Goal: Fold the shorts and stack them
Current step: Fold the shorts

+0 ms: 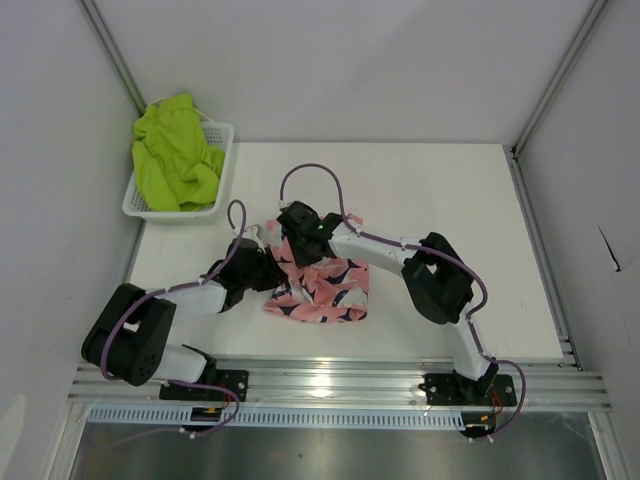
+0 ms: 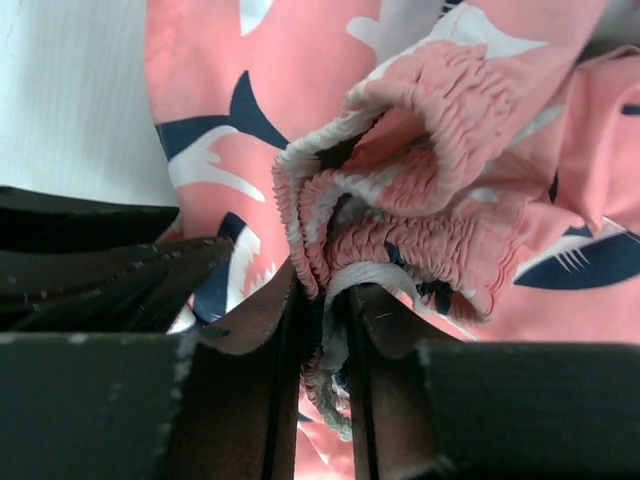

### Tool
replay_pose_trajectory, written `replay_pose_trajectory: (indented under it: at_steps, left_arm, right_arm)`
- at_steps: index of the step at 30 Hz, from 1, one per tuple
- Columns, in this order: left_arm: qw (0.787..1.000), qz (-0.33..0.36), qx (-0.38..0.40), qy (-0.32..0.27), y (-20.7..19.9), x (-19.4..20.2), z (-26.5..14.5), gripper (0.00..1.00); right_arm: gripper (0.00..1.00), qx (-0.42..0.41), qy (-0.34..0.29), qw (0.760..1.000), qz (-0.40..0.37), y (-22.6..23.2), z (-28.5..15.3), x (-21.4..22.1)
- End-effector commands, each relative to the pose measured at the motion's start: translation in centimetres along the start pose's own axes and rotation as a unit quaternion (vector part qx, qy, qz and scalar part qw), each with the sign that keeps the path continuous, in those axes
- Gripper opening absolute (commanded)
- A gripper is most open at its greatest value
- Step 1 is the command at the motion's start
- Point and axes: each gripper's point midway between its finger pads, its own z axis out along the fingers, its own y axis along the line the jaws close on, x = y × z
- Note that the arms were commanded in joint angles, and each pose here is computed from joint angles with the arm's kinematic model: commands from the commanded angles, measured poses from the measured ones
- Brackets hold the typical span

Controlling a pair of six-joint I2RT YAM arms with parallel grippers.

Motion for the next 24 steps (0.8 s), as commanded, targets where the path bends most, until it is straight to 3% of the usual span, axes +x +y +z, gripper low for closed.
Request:
replay_pose_trajectory:
  at_steps: [1,8,11,17,24]
  left_arm:
    - [0.999,0.007,-0.029,0.025,1.9,1.8,-0.2,0.29]
    - [0.999,0.001,-0.029,0.027,2.0,2.2,-0.3,0.28]
    - [0.999,-0.001,-0.028,0.025,2.0,2.1,-0.3,0.28]
    - [0.999,-0.001,-0.027,0.023,1.9,2.0,-0.5,0.27]
    - [0.999,-0.004,-0.026,0.022,1.8,2.0,-0.8,0.24]
  right_arm:
    - [0.23,-0.026,-0.031,0.999,0.017,2.0,0.0,-2.2]
    - [0.5,-0.095,-0.07,0.991,0.056,3.7,-3.0,-4.8]
    - [0.51,-0.145,-0.076,0.984,0.076,4.5,-4.0,-4.9]
    - [0.56,-0.252,-0.143,0.949,0.126,4.4,-8.3,-7.3]
    - [0.57,-0.245,-0.218,0.934,0.144,0.0,-11.4,-8.2]
